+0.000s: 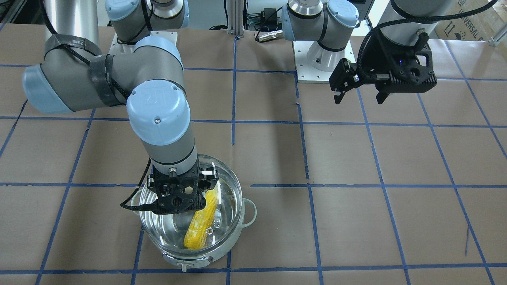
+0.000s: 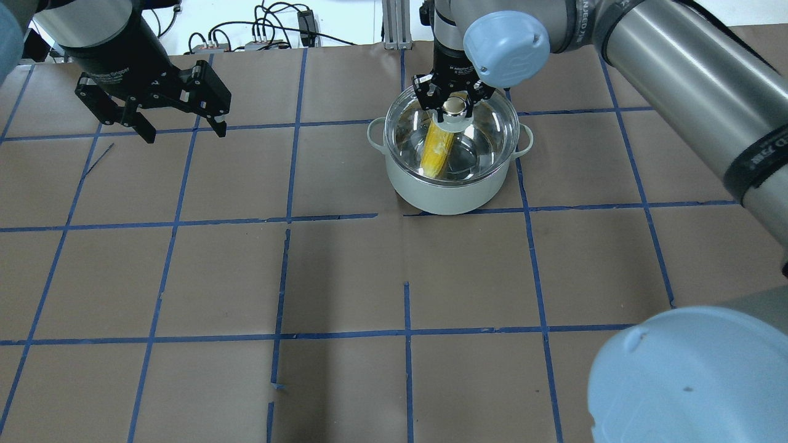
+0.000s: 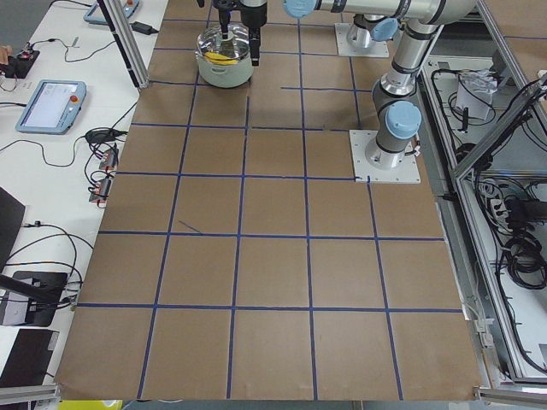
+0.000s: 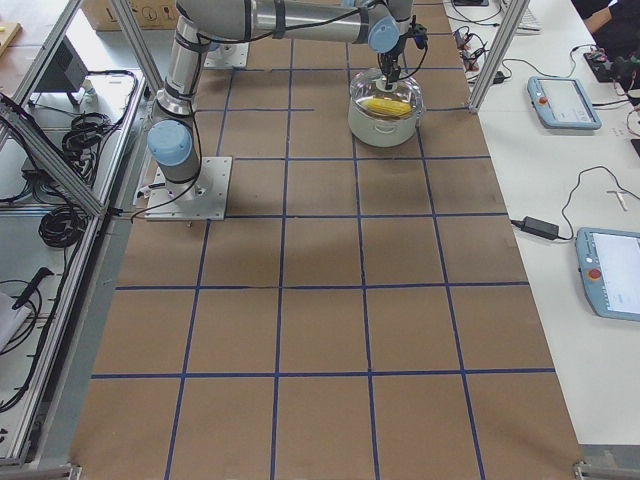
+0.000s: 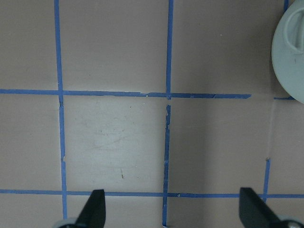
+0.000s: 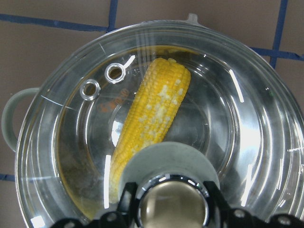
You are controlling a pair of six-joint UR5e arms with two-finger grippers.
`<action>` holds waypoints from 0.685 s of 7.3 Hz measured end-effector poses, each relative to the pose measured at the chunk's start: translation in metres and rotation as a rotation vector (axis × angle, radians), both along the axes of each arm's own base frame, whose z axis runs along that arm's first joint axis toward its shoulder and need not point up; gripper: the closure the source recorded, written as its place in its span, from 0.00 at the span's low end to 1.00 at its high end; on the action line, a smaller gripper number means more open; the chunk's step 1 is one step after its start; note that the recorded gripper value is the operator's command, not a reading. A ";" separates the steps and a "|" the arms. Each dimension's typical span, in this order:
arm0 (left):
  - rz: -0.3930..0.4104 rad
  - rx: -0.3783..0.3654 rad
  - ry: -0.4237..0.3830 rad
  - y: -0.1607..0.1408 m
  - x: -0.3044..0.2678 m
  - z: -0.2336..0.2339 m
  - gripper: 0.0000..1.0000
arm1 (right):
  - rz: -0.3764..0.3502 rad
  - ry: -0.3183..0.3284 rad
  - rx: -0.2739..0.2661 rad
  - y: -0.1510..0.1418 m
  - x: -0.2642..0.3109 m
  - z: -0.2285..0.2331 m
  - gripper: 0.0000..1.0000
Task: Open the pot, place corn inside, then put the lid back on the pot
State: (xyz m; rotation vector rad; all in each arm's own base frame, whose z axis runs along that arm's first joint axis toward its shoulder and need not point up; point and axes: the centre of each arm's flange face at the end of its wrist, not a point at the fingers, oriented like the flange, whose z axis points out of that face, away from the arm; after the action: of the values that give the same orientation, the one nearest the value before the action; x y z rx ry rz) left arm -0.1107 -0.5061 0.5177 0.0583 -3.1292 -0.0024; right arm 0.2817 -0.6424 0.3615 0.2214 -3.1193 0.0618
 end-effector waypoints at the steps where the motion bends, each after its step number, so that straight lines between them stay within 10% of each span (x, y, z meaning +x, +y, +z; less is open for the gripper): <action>1: 0.000 0.000 0.000 0.000 0.000 0.000 0.00 | -0.001 -0.001 -0.002 -0.001 0.000 -0.002 0.79; 5: -0.001 0.003 -0.001 0.000 -0.001 -0.002 0.00 | -0.001 -0.005 -0.007 -0.004 0.001 -0.013 0.79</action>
State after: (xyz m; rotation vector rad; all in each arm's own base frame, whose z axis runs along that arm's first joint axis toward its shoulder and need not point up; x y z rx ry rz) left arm -0.1113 -0.5063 0.5161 0.0561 -3.1301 -0.0078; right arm 0.2829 -0.6460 0.3480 0.2195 -3.1233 0.0740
